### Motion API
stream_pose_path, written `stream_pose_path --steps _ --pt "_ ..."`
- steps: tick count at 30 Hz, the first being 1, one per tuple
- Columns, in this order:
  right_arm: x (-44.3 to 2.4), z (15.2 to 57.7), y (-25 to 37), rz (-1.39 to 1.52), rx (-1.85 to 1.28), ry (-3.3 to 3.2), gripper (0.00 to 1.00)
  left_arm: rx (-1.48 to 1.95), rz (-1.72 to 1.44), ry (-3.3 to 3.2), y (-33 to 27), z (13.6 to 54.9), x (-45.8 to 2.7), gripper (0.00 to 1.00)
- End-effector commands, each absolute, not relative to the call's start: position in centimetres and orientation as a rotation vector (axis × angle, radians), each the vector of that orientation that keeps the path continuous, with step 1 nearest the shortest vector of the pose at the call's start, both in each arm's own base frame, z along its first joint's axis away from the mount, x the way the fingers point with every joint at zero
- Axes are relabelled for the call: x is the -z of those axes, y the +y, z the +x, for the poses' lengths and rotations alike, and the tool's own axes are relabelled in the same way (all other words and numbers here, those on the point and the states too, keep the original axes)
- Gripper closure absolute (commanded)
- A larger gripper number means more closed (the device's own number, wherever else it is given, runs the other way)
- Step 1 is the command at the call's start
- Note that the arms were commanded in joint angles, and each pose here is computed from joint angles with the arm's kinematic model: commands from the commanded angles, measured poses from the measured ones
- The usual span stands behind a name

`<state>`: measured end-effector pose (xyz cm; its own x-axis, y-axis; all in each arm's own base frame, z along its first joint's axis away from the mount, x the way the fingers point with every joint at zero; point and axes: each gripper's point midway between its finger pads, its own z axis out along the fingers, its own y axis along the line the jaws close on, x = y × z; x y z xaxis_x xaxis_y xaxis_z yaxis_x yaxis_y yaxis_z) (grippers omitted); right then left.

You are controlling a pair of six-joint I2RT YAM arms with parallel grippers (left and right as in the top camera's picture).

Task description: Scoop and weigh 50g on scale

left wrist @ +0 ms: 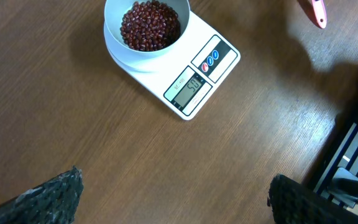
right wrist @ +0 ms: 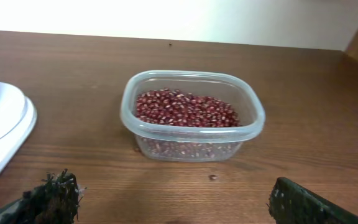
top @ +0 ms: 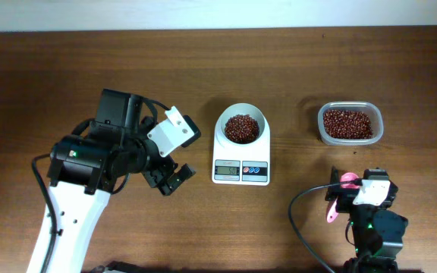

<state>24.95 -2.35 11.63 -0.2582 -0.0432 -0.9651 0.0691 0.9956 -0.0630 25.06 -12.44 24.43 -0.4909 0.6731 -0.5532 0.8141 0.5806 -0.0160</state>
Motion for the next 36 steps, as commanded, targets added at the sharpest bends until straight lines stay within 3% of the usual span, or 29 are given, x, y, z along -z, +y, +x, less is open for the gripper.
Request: stream_pose_path --steps 1,8,16,36 --pt "-11.4 24.8 -3.1 0.047 0.129 1.832 0.01 0.383 1.196 2.301 -12.4 25.0 -24.5 0.01" --pt "-11.7 24.8 -3.1 0.046 0.130 1.818 0.01 0.383 1.196 2.301 -12.4 25.0 -24.5 0.01" --pt "-15.6 24.5 -2.5 0.021 0.124 1.650 0.01 0.383 1.196 2.301 -12.4 25.0 -24.5 0.01" --pt "-15.6 24.5 -2.0 0.001 0.113 1.651 0.01 0.383 1.196 2.301 -12.4 25.0 -24.5 0.01"
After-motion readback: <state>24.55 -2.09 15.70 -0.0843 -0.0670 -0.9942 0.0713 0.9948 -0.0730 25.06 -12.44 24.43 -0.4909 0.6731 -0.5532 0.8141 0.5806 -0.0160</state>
